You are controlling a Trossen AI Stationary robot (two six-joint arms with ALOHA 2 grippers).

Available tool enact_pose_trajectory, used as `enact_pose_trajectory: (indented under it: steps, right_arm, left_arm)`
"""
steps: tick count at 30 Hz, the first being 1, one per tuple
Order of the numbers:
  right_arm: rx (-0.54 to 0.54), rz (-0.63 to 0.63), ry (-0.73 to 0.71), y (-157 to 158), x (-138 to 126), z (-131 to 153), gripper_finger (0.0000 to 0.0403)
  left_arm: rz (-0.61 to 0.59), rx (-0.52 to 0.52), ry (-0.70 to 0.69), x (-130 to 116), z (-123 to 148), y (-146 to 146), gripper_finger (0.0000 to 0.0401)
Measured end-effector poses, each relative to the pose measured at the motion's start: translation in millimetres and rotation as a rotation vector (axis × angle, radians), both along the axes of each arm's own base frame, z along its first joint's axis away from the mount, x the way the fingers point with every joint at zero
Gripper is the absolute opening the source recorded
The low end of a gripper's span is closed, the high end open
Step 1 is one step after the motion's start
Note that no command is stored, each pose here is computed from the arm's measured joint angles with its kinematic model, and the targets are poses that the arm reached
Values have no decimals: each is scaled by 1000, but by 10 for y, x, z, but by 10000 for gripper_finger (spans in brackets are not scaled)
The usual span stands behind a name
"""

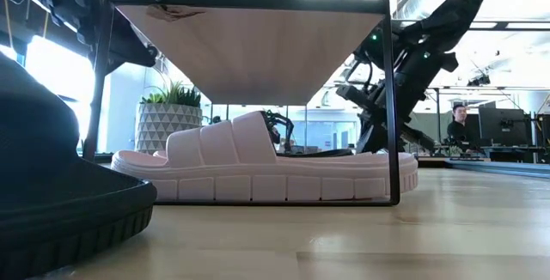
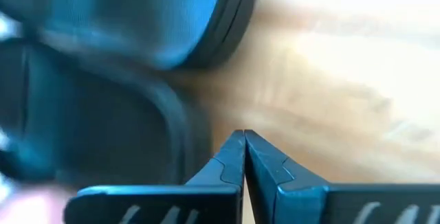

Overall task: Pick and place slides into the shelf
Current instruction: Put the right black slide on the shelf

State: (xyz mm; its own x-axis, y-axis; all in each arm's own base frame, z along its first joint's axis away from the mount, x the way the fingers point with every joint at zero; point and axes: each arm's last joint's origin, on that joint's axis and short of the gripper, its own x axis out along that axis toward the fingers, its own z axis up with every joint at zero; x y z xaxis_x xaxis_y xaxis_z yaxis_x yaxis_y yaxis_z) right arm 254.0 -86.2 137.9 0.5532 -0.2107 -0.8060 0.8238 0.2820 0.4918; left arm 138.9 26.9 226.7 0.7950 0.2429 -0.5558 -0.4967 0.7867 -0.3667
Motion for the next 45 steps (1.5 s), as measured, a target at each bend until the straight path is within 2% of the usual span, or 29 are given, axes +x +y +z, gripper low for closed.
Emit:
enact_pose_trajectory:
  steps: [3, 11, 23, 26, 28, 33, 38, 41, 45]
  right_arm:
    - [-77, -71, -21, -80, -2, 43, 0]
    - [-92, -155, -81, -299, -31, 63, 0]
    - [-60, -116, -114, -346, -29, 64, 0]
    - [-57, -96, -108, -339, -36, 68, 0]
    - [-50, -86, -121, -331, -39, 96, 0]
    - [-64, -46, -172, -310, -62, 235, 0]
    - [-89, 21, -243, -254, -146, 479, 0]
    - [-96, 62, -288, -199, -234, 650, 0]
    - [-125, 135, -339, -111, -380, 869, 0]
  left_arm:
    - [0, 0, 0, 0, 0, 0, 0]
    - [1, -1, -1, 0, 0, 0, 0]
    - [-18, -18, -4, 2, 0, -7, 0]
    - [-65, -95, -24, 9, 3, -30, 0]
    - [-130, -205, -67, 27, 26, -61, 0]
    - [-386, -490, -239, 100, 198, -181, 0]
    - [-538, -568, -431, 155, 430, -398, 0]
    - [-547, -608, -464, 144, 478, -587, 0]
    - [-421, -650, -455, 92, 450, -843, 0]
